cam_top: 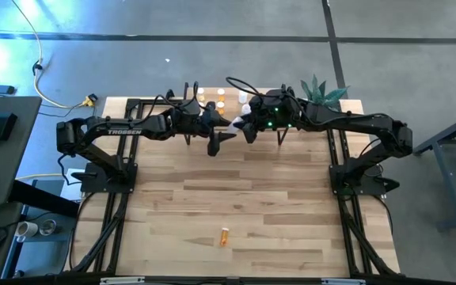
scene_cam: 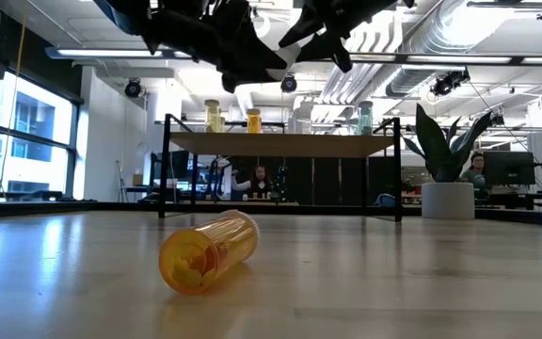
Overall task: Pick and place medicine bottles onto shelf by color
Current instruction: Put the white pill bottle on the shelf and align it to the other white pill bottle
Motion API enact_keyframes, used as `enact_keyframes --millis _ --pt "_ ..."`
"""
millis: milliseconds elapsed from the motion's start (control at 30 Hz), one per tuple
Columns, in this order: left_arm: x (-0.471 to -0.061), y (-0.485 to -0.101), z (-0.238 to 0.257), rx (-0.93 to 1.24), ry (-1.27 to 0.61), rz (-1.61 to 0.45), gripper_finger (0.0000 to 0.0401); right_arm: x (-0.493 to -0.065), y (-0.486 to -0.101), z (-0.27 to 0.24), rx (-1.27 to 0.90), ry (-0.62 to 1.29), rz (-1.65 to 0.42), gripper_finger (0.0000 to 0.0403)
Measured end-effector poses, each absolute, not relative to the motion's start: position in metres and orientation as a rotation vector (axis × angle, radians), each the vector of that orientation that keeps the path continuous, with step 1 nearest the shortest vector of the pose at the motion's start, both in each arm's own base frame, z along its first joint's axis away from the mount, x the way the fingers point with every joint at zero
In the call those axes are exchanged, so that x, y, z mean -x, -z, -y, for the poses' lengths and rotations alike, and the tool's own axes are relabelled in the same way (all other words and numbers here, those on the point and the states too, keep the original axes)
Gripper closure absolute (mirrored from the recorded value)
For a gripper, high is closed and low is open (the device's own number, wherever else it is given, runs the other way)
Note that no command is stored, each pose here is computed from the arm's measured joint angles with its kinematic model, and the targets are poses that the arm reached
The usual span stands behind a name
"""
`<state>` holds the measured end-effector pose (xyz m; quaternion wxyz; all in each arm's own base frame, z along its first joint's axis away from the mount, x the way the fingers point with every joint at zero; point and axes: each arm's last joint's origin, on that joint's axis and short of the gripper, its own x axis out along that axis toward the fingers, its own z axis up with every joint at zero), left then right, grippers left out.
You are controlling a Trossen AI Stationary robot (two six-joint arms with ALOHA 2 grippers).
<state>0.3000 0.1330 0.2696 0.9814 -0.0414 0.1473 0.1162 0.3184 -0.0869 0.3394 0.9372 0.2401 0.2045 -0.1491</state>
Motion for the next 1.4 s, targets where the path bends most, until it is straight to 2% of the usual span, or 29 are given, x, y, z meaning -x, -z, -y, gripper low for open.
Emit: enact_keyframes --millis 167,300,767,1033,1200,1400 --pt "-0.296 -0.27 -0.134 0.104 -0.243 -0.323 0.0167 -0.314 -0.34 0.087 -0.483 0.347 -0.433 0.0279" --pt "-0.29 -0.275 -0.136 0.105 -0.257 -0.319 0.0148 -0.306 -0.344 0.086 -0.473 0.392 -0.441 0.028" --pt "-0.248 -0.32 -0.141 0.071 -0.341 -0.195 0.0147 -0.267 -0.378 0.086 -0.345 0.634 -0.323 0.028" --pt "-0.213 -0.349 -0.135 0.045 -0.391 -0.119 0.0146 -0.259 -0.401 0.099 -0.278 0.7 -0.301 0.0273" --pt "-0.193 -0.363 -0.132 0.026 -0.428 -0.068 0.0146 -0.264 -0.41 0.103 -0.252 0.704 -0.371 0.0272" --pt "-0.176 -0.372 -0.132 0.016 -0.477 -0.042 0.0146 -0.284 -0.386 0.107 -0.287 0.638 -0.553 0.0271"
